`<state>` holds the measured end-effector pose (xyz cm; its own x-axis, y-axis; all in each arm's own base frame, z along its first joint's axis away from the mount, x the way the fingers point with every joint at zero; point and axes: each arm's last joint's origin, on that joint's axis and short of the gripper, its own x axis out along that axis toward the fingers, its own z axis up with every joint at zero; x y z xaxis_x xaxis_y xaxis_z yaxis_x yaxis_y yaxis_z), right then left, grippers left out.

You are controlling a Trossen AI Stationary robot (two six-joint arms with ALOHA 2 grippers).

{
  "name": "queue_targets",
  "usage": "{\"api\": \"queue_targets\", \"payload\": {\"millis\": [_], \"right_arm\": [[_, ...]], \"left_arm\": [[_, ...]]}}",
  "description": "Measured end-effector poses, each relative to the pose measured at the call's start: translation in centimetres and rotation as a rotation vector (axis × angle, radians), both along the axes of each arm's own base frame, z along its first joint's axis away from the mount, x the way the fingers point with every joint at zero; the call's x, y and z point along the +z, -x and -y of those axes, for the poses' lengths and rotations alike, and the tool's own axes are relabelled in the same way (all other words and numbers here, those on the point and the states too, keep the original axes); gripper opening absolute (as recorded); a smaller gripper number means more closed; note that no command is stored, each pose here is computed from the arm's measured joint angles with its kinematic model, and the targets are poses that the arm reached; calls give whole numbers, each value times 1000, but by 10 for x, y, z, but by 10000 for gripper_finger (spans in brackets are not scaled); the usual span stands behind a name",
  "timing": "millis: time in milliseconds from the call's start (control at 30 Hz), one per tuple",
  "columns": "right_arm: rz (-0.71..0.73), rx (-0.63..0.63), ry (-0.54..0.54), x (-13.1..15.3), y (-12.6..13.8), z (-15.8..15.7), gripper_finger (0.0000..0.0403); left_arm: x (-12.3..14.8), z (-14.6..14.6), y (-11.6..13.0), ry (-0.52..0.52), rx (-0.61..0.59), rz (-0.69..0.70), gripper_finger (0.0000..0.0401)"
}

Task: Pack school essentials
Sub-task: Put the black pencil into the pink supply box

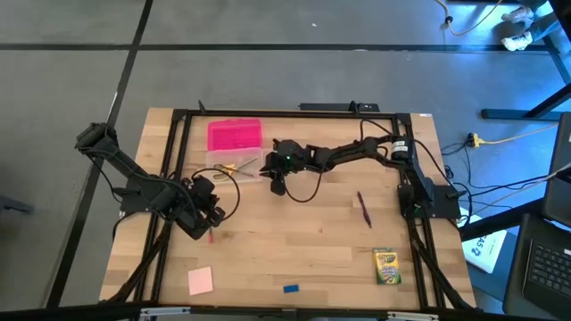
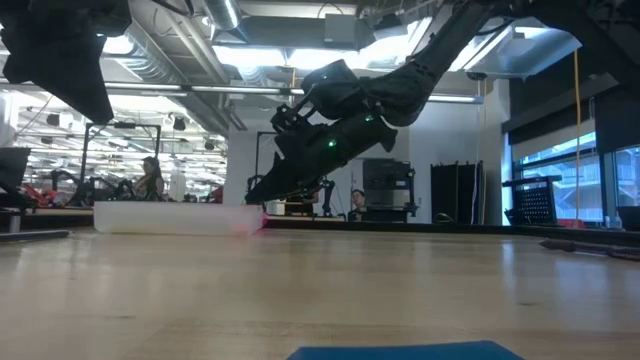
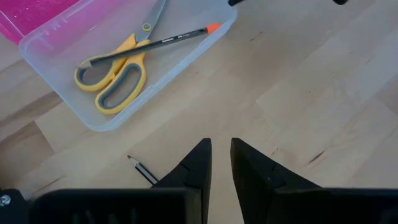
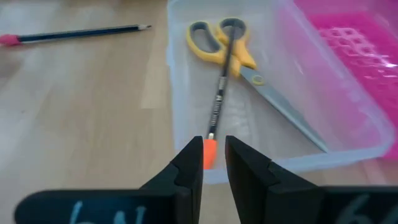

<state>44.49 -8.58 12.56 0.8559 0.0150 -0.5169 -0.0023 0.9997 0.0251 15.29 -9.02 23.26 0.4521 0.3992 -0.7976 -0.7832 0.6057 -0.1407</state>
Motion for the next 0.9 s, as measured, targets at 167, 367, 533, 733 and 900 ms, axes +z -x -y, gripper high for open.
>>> {"api": "queue_targets", "payload": {"millis": [167, 367, 533, 733, 900], "right_arm": [[4, -1, 2, 7, 1, 0, 71], [0, 20, 26, 34, 8, -4, 71], [-20, 60, 52, 61, 18, -16, 71], [-70, 131, 72, 81, 29, -40, 71], [-95, 164, 141, 94, 35, -63, 71]], "left_arm": [[0, 0, 0, 1, 0, -1, 54], [-1, 1, 1, 68, 21, -20, 54], [-1, 5, 0, 126, 67, 20, 54], [-1, 14, -2, 282, 93, 35, 54], [-4, 24, -1, 379, 179, 45, 54]]}}
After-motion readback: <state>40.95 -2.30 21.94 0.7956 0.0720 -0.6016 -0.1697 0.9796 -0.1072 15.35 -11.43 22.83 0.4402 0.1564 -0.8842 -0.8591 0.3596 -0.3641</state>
